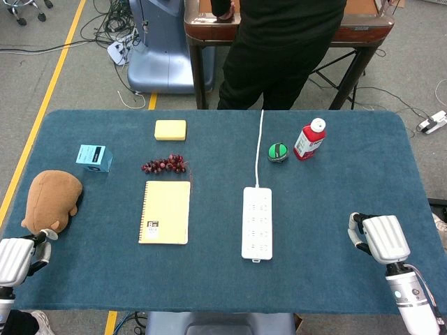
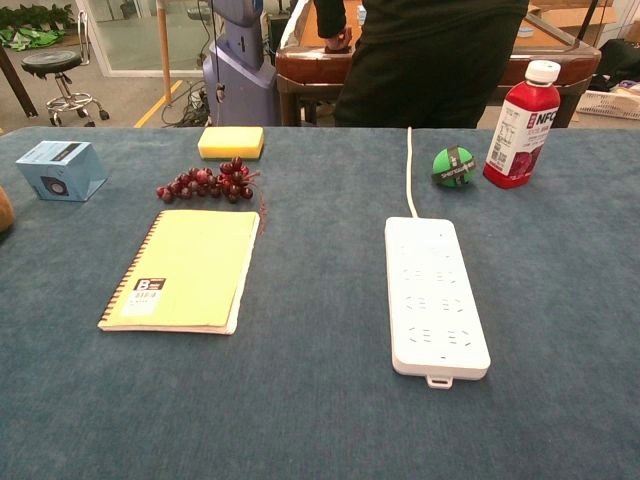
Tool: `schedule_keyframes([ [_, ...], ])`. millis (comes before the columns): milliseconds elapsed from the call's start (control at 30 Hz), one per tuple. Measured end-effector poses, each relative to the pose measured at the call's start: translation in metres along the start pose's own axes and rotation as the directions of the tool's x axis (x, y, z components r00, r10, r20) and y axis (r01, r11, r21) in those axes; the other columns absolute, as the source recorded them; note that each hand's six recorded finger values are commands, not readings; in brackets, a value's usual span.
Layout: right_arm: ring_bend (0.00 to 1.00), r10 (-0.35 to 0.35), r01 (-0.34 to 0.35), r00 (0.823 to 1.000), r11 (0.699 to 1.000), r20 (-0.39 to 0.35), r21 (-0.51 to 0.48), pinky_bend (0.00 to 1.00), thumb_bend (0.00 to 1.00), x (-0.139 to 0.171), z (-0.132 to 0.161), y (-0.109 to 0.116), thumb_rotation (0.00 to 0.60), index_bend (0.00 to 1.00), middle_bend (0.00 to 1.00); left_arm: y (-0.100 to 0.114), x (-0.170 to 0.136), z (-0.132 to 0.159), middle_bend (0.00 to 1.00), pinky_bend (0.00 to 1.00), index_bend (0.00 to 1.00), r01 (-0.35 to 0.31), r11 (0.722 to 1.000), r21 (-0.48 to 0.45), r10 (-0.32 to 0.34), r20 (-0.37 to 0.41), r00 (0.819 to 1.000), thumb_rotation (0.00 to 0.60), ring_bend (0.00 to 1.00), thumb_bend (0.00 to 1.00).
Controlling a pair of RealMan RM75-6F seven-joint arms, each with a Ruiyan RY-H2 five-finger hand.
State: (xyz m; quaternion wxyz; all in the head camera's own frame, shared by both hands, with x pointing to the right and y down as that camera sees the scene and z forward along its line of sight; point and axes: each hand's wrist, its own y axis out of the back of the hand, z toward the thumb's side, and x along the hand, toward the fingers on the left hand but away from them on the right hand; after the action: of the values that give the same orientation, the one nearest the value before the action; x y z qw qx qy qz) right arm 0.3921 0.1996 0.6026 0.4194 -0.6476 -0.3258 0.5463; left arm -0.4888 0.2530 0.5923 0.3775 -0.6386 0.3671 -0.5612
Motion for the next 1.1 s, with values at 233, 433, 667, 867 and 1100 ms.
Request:
schedule_keyframes([
  [233, 0.74, -0.005, 0.005, 1.0, 1.0, -0.002, -0.004, 0.89, 0.4, -0.001, 0.0, 0.0, 0.6, 0.59, 0.62, -0.002, 0.001, 0.001, 0.78, 0.91, 0.55, 0.009, 1.0, 0.002, -0.009, 0.002, 1.0, 0.6, 0.69, 0.61],
  [433, 0.81, 0.008, -0.008, 1.0, 1.0, -0.024, 0.007, 0.89, 0.44, -0.008, 0.006, -0.005, 0.6, 0.53, 0.67, -0.001, 0.001, 0.0, 0.78, 0.91, 0.55, 0.006, 1.0, -0.007, -0.006, 0.0, 1.0, 0.6, 0.69, 0.61],
  [667, 0.95, 0.061, -0.055, 0.995, 0.996, -0.081, 0.073, 0.98, 0.52, -0.033, 0.026, -0.01, 0.6, 0.42, 0.8, 0.002, -0.001, 0.0, 0.78, 0.91, 0.55, -0.004, 1.0, -0.009, 0.004, 0.002, 1.0, 0.6, 0.69, 0.61],
  [867, 0.98, 0.12, -0.104, 0.986, 0.985, -0.112, 0.137, 1.0, 0.65, -0.069, 0.048, -0.013, 0.6, 0.33, 0.83, 0.004, -0.003, -0.002, 0.78, 0.91, 0.55, -0.01, 1.0, -0.015, 0.01, -0.005, 1.0, 0.6, 0.69, 0.61],
  [1100, 1.0, 0.193, -0.164, 0.969, 0.97, -0.154, 0.182, 1.0, 0.8, -0.109, 0.086, -0.022, 0.6, 0.31, 0.9, 0.008, -0.006, -0.004, 0.78, 0.91, 0.55, -0.022, 1.0, -0.014, 0.022, -0.011, 1.0, 0.6, 0.69, 0.61],
])
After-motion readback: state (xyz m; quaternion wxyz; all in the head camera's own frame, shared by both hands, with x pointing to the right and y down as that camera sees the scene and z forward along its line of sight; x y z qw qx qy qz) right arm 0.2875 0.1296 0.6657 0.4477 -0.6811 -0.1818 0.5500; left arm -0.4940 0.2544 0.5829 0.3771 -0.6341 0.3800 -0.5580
